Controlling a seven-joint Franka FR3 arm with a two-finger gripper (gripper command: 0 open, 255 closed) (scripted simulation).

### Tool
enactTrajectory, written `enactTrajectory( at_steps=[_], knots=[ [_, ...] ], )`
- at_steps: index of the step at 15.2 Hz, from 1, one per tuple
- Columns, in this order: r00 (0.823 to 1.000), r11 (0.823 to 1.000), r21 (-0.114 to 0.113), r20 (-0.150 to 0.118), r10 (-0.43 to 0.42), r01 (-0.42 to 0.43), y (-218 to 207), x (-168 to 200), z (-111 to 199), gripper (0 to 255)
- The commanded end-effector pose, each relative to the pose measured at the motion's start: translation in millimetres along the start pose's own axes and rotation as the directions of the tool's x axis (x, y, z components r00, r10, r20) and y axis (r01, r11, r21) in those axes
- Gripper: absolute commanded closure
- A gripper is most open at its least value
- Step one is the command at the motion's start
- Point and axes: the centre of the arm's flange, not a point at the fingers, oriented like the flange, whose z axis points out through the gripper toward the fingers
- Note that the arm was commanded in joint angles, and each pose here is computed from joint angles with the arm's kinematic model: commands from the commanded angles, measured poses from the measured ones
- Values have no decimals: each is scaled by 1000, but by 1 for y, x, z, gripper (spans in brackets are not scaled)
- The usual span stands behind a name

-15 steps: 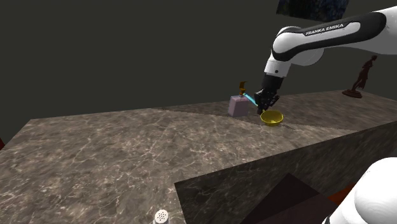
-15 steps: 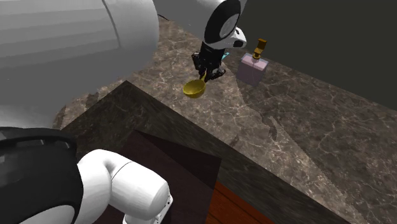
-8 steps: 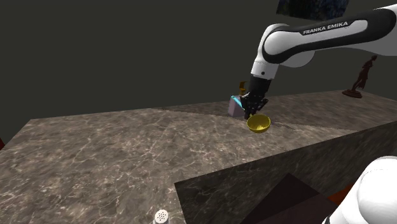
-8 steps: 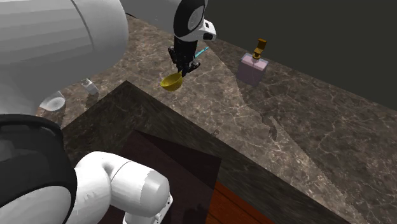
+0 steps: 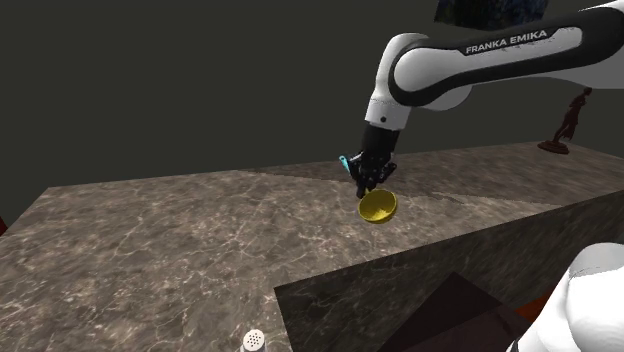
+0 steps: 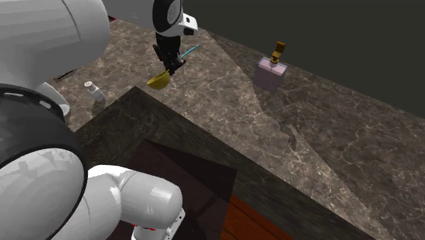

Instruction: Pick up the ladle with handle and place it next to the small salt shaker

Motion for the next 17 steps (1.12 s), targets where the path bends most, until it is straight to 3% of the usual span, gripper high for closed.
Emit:
enactTrajectory(
  at_steps=[1, 17],
  knots=[
    [1000, 1000, 1, 0, 1, -1, -25, -5, 3, 255],
    [1000, 1000, 1, 0, 1, -1, -227, -54, 39, 255]
  ],
)
